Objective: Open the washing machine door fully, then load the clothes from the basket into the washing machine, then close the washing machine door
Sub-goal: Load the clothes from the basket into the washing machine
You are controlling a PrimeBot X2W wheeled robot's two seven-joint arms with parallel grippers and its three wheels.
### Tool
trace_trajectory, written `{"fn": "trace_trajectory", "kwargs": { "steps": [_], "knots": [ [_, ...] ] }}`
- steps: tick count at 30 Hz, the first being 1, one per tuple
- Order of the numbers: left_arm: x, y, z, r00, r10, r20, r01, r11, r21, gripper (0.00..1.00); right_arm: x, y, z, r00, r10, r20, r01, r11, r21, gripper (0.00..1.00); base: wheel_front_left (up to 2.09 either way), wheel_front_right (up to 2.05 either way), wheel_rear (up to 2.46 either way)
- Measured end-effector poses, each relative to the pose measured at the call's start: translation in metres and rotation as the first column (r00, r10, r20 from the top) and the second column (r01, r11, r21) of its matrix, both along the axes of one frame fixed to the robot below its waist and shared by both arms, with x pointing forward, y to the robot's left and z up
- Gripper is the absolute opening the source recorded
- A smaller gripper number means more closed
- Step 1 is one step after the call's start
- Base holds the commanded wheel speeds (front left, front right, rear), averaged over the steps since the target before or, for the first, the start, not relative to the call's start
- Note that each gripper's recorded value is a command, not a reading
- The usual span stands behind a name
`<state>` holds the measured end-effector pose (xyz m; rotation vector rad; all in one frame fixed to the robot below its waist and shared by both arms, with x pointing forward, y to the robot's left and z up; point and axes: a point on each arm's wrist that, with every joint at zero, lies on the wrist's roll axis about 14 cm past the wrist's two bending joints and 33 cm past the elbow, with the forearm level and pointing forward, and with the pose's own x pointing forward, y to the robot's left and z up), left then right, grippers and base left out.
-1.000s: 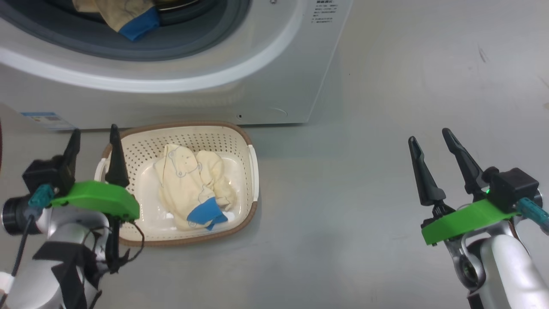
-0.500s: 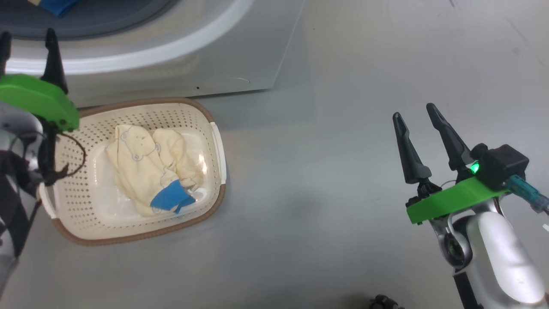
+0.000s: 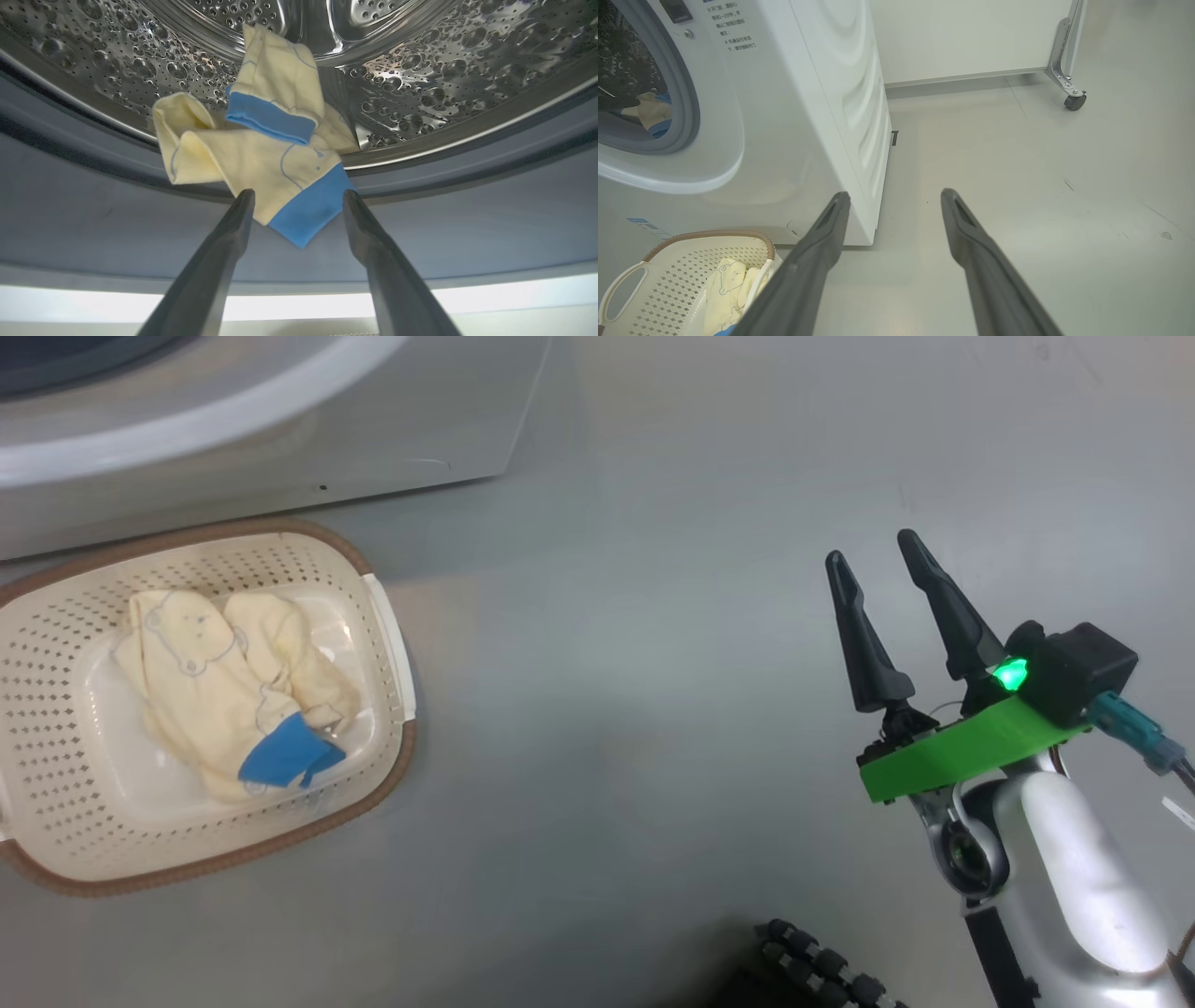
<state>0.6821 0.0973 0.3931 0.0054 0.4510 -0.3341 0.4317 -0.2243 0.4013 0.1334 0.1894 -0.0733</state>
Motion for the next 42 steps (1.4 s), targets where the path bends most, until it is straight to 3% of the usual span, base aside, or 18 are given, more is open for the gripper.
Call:
{"fn": "trace_trajectory", "kwargs": {
  "steps": [17,18,19,20,21,30,37,42],
  "knots": [
    [0.028,-0.005,-0.057,0.990,0.017,-0.139,-0.016,1.000,0.011,1.00,0.002,-0.014,-0.017,0.998,-0.040,-0.042,0.040,0.999,0.008,1.00,0.00,0.00,0.00],
    [0.028,-0.005,-0.059,0.989,0.016,-0.150,-0.014,1.000,0.014,0.79,0.003,-0.014,-0.017,0.998,-0.038,-0.042,0.039,0.999,0.007,1.00,0.00,0.00,0.00],
    [0.029,-0.005,-0.060,0.988,0.014,-0.153,-0.012,1.000,0.014,0.47,0.005,-0.013,-0.017,0.999,-0.037,-0.040,0.037,0.999,0.007,1.00,0.00,0.00,0.00],
    [0.030,-0.005,-0.059,0.988,0.016,-0.151,-0.014,1.000,0.012,0.35,0.006,-0.013,-0.016,0.999,-0.034,-0.037,0.035,0.999,0.006,1.00,0.00,0.00,0.00],
    [0.031,-0.004,-0.058,0.989,0.018,-0.149,-0.016,1.000,0.012,0.00,0.008,-0.013,-0.016,0.999,-0.032,-0.033,0.032,0.999,0.006,1.00,0.00,0.00,0.00],
    [0.037,-0.006,-0.055,0.992,0.005,-0.128,-0.004,1.000,0.011,0.00,0.012,-0.009,-0.021,0.999,-0.021,-0.039,0.021,1.000,0.011,1.00,0.00,0.00,0.00],
    [0.063,-0.007,-0.033,0.999,0.027,0.038,-0.027,1.000,0.014,0.00,0.015,-0.011,-0.022,0.999,-0.023,-0.038,0.024,1.000,0.014,1.00,0.00,0.00,0.00],
    [0.091,0.000,-0.003,0.975,0.067,0.211,-0.073,0.997,0.019,0.00,0.012,-0.014,-0.028,0.998,-0.036,-0.058,0.037,0.999,0.019,1.00,0.00,0.00,0.00]
  ]
}}
